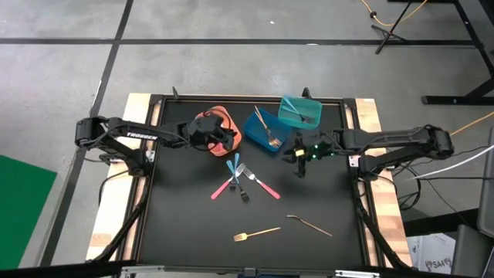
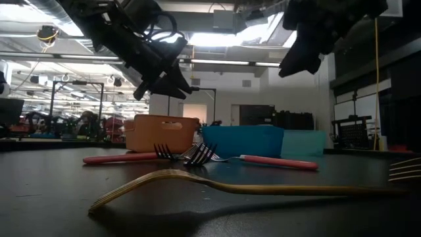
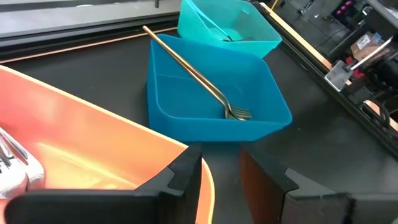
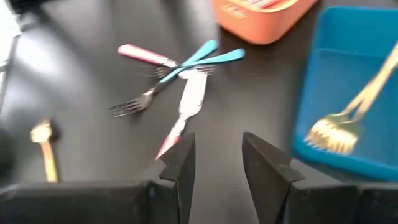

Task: Sort silverware by color (type)
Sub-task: Put the gold fork into the blue bin

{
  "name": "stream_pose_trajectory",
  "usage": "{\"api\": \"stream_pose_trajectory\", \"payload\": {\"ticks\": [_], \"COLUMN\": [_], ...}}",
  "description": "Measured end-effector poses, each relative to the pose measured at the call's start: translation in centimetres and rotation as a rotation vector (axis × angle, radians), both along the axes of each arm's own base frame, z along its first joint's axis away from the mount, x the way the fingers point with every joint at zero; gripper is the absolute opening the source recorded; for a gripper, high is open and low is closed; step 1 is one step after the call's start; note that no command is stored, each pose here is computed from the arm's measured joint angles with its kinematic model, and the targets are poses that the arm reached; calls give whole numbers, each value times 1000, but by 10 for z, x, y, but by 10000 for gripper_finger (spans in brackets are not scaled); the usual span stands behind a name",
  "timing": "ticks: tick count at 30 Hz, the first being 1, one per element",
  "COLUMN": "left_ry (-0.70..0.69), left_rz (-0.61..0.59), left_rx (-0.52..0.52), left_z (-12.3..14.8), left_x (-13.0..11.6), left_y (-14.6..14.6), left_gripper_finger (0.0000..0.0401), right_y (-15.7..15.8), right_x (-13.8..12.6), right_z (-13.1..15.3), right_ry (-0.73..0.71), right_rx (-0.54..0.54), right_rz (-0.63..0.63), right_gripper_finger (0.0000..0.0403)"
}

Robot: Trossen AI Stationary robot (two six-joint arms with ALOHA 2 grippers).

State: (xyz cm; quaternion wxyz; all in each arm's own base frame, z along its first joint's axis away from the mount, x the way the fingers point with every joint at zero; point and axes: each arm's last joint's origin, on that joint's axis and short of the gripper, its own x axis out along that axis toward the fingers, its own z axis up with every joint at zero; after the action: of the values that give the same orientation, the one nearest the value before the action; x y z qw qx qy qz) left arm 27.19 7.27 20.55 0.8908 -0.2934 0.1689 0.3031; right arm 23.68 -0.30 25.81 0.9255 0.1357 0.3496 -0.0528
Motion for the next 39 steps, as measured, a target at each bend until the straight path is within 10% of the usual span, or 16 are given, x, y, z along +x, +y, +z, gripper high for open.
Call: {"api": "stream_pose_trajectory", "payload": {"ticks": [39], "left_ry": [16], "left_rz": [-27], "left_rx": [25], "left_z": [0], "left_x": [1], "left_y": [-3], "left_gripper_finger": [100], "right_y": [155], "right_x": [-53], "right_z": [-36], "right_ry": [356], "right_rx": [231], "right_rz": [157], "right_gripper_finger": [124]}}
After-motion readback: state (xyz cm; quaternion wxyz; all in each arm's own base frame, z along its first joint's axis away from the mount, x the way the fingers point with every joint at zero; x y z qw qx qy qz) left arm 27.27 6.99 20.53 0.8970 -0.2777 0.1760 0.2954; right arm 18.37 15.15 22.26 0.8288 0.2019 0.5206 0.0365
